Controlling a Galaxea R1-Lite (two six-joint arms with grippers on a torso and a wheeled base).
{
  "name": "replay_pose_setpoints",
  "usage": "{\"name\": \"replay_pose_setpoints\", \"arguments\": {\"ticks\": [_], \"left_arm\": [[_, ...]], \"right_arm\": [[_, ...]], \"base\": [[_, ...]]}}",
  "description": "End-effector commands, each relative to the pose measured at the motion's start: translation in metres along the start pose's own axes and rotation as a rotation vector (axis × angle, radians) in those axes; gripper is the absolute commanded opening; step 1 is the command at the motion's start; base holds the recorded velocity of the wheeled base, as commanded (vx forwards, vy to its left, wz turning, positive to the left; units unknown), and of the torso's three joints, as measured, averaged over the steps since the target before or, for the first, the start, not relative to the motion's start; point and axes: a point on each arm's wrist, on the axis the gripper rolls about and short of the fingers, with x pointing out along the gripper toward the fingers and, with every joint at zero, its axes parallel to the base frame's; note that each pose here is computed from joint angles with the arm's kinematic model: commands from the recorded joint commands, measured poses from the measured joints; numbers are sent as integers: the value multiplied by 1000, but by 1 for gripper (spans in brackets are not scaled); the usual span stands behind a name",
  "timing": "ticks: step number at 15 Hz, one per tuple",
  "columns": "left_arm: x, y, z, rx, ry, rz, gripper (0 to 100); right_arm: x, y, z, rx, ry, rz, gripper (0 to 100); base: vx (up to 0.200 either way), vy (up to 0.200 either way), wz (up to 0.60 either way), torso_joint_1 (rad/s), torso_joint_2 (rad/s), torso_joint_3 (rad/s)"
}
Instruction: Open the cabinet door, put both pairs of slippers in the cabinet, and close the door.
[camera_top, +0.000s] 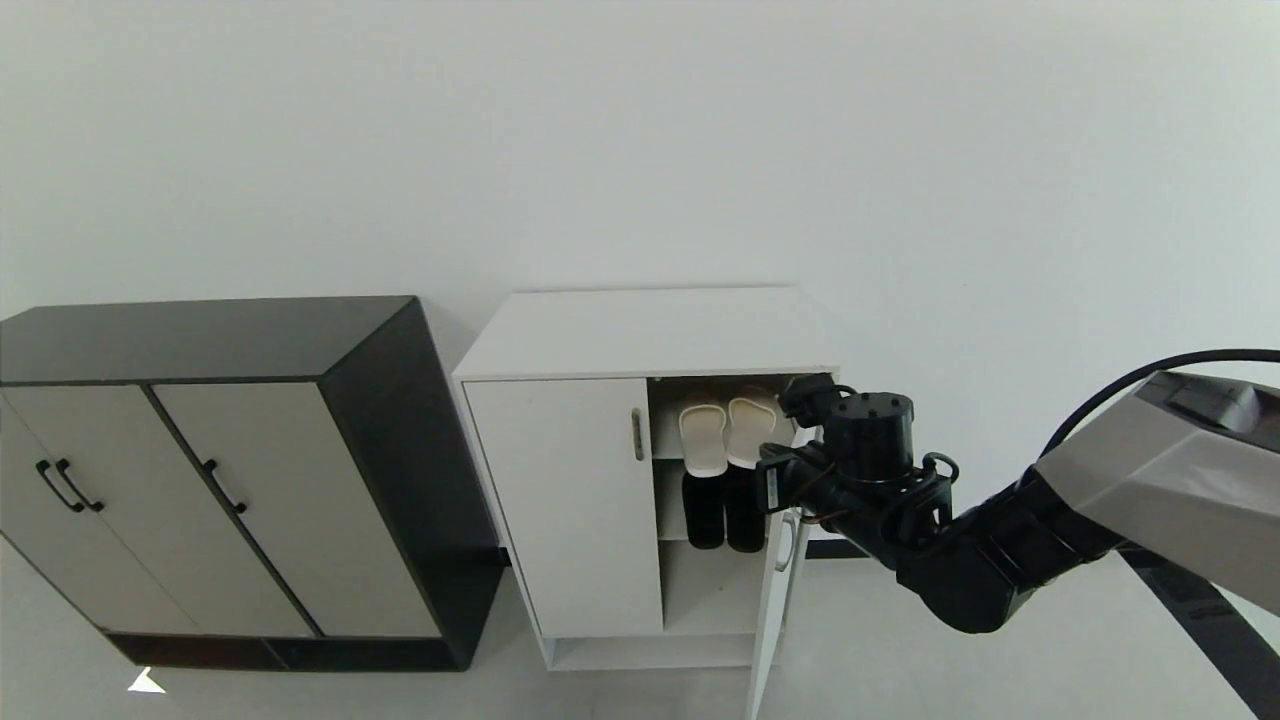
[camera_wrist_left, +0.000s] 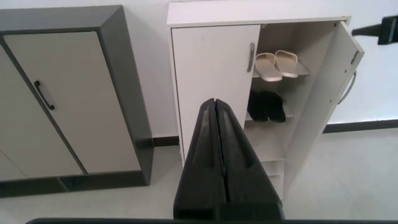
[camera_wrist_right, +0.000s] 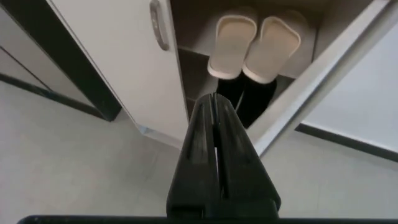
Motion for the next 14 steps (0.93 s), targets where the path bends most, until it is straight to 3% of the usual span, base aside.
{"name": "replay_pose_setpoints", "arguments": {"ticks": [1, 5, 10, 14], "left_arm": [[0, 0, 0, 0, 0, 0, 0], [0, 0, 0, 0, 2, 0, 0], [0, 0, 0, 1, 2, 0, 0], [0, 0, 0, 0, 2, 0, 0]], "right_arm": [[-5, -8, 9, -6, -17, -17, 0], [-19, -29, 10, -18, 45, -41, 0], [-34, -49, -7, -91, 181, -51, 0], [-35, -53, -16, -111, 230, -58, 0]], "base": [[0, 0, 0, 0, 0, 0], [0, 0, 0, 0, 0, 0], [200, 0, 0, -1, -1, 5], [0, 0, 0, 0, 0, 0]]}}
